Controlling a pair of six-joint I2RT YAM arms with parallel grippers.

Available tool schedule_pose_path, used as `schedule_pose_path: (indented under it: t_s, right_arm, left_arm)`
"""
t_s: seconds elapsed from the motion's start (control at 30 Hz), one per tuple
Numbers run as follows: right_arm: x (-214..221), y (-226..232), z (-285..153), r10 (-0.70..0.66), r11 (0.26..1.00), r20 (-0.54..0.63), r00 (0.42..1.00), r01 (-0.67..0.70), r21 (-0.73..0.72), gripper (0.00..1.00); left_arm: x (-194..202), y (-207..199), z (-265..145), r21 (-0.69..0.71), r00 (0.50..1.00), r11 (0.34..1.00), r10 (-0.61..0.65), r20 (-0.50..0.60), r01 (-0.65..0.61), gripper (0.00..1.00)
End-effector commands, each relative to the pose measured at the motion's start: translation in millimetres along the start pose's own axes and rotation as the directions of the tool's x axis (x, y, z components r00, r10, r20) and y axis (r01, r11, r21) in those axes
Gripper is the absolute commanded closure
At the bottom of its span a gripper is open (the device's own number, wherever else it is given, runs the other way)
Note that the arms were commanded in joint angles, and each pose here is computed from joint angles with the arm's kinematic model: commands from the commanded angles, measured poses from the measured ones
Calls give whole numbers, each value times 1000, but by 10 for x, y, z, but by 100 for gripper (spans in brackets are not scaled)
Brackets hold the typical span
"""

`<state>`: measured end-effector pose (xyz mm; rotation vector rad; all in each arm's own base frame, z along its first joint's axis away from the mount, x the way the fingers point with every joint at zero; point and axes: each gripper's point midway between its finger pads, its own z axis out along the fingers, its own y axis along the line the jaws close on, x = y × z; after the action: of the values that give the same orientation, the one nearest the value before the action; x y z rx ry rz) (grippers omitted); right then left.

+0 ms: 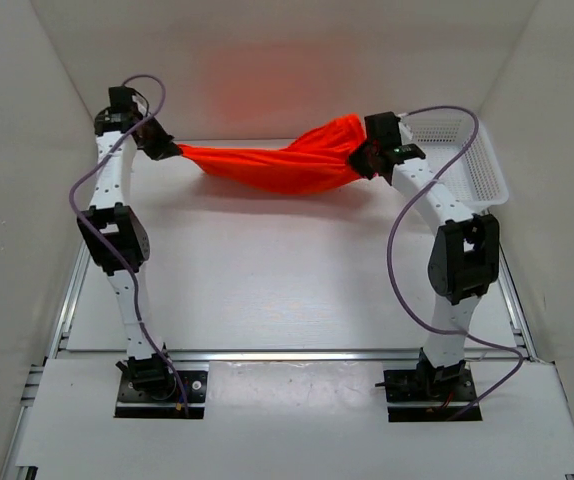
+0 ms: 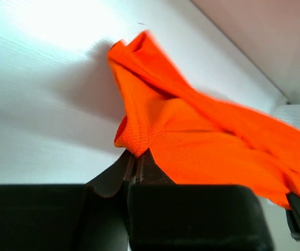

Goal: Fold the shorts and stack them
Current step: Fold the shorts

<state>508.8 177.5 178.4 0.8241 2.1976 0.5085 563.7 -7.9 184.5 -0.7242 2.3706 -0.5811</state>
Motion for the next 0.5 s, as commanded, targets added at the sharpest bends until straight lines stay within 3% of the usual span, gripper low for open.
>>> schedule_pose_path:
  t_s: [0.0,0.17,0.33,0.47]
  right_arm:
    - [-242,-1,-274,-91,996,52,994,90,10,100]
    - [172,-447,-446,-102,993,-59,993,104,50,100]
    - [1144,-1323,-618,-135,970,-266,955,181,159,100]
    - [1615,-1784,-884,-109,962,-363,925,190,195,36]
  left_arm:
    - [-211,-118,-715,48,997,999,8,76,-11,90]
    - [285,244,-684,-29,1000,1000,-7,-12,7,90]
    - [964,719,-738,-138,997,990,-29,-75,18,90]
    - [1573,1195,-707,-242,983,970,-62,-172,19,90]
